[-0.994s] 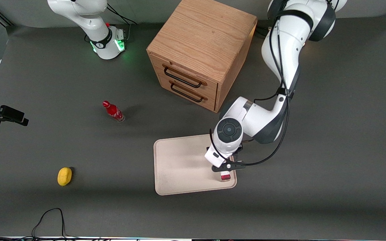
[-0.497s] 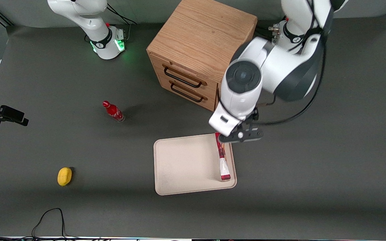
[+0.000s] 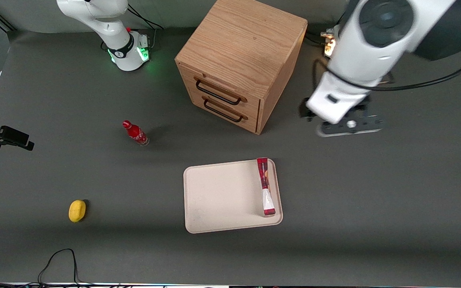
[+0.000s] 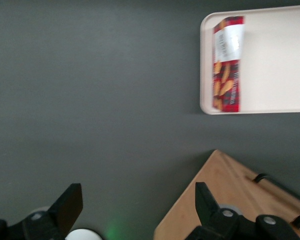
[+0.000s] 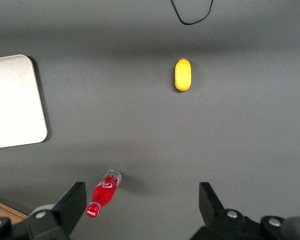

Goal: Place red cookie box on tray

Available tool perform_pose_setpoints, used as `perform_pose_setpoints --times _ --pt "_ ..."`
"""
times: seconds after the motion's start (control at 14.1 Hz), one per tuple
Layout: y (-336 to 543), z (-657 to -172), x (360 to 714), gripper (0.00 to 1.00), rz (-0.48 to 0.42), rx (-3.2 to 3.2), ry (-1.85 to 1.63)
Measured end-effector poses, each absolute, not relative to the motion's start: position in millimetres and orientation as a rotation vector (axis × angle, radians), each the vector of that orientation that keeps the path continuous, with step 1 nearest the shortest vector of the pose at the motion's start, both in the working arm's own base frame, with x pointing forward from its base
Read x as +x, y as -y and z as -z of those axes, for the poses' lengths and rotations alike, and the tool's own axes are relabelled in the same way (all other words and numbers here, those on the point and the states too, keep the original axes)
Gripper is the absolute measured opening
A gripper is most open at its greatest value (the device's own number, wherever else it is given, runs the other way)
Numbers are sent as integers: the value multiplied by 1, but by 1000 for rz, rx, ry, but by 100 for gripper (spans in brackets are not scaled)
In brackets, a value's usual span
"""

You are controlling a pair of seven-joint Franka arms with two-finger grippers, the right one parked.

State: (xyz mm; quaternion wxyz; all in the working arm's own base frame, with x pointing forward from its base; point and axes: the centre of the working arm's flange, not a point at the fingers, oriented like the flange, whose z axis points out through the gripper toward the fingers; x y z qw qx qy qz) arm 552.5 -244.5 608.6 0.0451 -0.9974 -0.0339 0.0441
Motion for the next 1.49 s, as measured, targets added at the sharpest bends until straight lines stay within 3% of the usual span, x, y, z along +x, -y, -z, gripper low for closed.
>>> perform_pose_setpoints --times 0.43,0.99,1.49 --pt "116 -589 553 100 -166 -3064 91" --pt "29 -571 566 100 -180 -3083 44" --pt "6 -575 570 100 -112 -3109 68"
